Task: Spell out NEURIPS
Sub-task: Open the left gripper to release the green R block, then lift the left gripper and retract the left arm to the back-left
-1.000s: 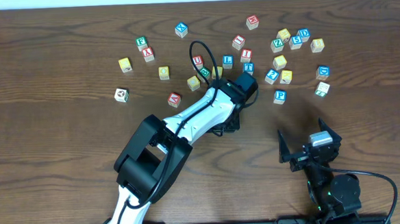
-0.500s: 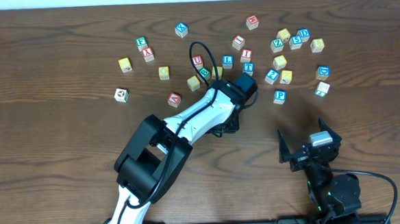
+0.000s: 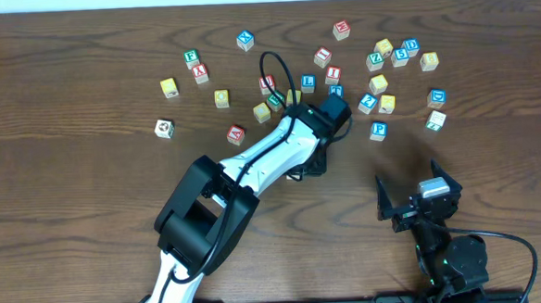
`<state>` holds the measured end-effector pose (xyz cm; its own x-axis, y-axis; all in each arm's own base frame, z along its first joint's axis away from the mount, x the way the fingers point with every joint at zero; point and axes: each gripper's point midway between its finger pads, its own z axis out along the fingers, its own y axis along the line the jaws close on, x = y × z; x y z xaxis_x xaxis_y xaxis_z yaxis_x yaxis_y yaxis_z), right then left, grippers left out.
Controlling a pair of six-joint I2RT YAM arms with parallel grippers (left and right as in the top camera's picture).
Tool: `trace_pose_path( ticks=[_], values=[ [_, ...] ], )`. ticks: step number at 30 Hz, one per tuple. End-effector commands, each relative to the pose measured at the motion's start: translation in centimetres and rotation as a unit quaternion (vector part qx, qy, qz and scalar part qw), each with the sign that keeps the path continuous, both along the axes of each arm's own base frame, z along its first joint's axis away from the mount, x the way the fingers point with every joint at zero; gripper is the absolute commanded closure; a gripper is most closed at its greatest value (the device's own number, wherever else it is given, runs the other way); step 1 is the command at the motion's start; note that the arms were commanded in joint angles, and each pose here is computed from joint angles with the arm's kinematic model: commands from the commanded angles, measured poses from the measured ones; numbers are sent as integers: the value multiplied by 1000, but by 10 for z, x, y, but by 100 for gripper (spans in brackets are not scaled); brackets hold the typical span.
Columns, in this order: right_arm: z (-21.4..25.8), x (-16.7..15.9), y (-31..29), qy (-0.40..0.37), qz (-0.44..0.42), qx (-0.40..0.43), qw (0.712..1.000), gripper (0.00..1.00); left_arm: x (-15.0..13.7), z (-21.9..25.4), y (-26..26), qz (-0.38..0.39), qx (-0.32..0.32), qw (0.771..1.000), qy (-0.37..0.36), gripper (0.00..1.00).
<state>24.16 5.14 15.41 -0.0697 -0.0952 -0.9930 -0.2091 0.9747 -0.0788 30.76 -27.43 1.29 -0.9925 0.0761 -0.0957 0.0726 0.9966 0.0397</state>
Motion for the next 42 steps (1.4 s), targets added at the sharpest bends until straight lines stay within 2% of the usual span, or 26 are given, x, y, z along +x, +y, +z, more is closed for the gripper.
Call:
trace_pose_path(
  ticks=[1, 17, 28, 42],
  values=[
    [-1, 0, -1, 1, 0, 1, 1000, 1, 12, 11, -3, -11, -3, 1000, -22, 53],
    [-1, 0, -1, 1, 0, 1, 1000, 1, 14, 21, -4, -20, -6, 999, -30, 52],
    [-1, 0, -1, 1, 0, 1, 1000, 1, 17, 23, 13, -16, 35, 998, -42, 52],
    [-1, 0, -1, 1, 0, 1, 1000, 1, 25, 42, 16, -6, 18, 998, -61, 52]
  ],
)
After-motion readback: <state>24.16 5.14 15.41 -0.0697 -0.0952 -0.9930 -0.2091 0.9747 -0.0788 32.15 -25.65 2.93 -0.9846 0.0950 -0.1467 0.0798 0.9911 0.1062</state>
